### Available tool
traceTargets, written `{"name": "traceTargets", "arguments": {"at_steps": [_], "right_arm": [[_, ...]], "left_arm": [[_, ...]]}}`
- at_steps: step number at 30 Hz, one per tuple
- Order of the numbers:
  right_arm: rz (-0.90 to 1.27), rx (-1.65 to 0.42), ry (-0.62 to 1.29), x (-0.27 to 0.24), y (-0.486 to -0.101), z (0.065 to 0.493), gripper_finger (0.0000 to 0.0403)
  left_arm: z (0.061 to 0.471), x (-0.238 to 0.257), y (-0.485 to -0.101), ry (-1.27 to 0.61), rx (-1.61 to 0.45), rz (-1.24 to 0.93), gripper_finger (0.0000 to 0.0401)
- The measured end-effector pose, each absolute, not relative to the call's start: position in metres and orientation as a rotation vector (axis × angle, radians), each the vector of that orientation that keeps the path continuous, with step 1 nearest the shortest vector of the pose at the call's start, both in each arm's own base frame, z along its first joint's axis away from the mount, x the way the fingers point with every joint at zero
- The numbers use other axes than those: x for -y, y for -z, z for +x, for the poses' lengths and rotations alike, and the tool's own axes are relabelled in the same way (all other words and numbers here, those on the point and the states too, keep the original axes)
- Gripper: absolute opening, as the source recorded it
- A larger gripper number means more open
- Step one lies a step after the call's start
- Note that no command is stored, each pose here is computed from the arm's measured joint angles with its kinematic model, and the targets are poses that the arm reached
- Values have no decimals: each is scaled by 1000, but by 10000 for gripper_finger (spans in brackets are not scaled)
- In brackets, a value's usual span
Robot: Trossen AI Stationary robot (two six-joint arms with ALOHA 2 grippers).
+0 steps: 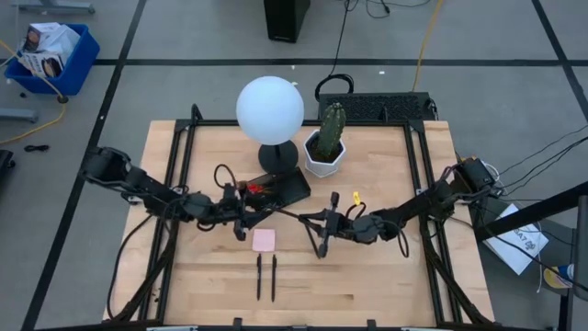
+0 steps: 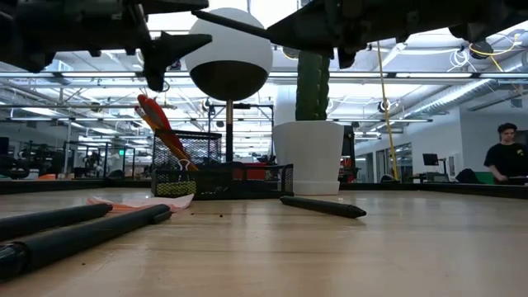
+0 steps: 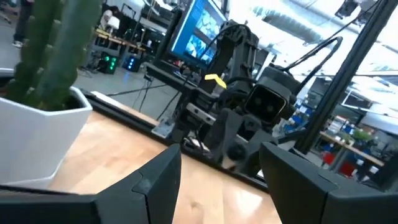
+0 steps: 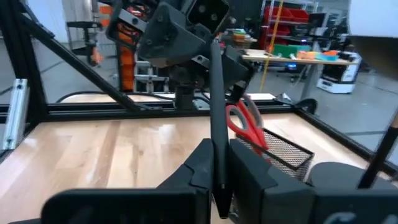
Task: Pick and place office supplies into organizer
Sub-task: Put the black pen into the desk organizer
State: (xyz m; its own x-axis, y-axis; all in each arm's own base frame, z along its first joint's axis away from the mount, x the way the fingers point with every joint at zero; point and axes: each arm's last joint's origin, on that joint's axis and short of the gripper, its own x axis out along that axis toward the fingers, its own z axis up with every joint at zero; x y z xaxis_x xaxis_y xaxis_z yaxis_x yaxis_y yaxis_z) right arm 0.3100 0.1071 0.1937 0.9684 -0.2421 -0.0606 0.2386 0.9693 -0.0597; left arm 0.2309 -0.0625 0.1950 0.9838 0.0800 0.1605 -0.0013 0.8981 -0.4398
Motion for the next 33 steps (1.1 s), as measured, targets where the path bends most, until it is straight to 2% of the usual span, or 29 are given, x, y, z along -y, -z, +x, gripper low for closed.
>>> {"name": "traceTargets", "arguments": {"at_steps": [9,20,23,33], "right_arm": [[-35,-66,217,-99,-194,314,26],[-51,-63,222,-99,-194,313,27],[-51,-63,216,-101,-194,313,26],[-48,-61,196,-102,-195,313,29]], "left_arm": [[259,70,-201,61,168,-425,225],[261,72,-196,51,148,-431,221],[261,74,-196,51,147,-411,196],[261,74,-196,44,146,-370,51]]}}
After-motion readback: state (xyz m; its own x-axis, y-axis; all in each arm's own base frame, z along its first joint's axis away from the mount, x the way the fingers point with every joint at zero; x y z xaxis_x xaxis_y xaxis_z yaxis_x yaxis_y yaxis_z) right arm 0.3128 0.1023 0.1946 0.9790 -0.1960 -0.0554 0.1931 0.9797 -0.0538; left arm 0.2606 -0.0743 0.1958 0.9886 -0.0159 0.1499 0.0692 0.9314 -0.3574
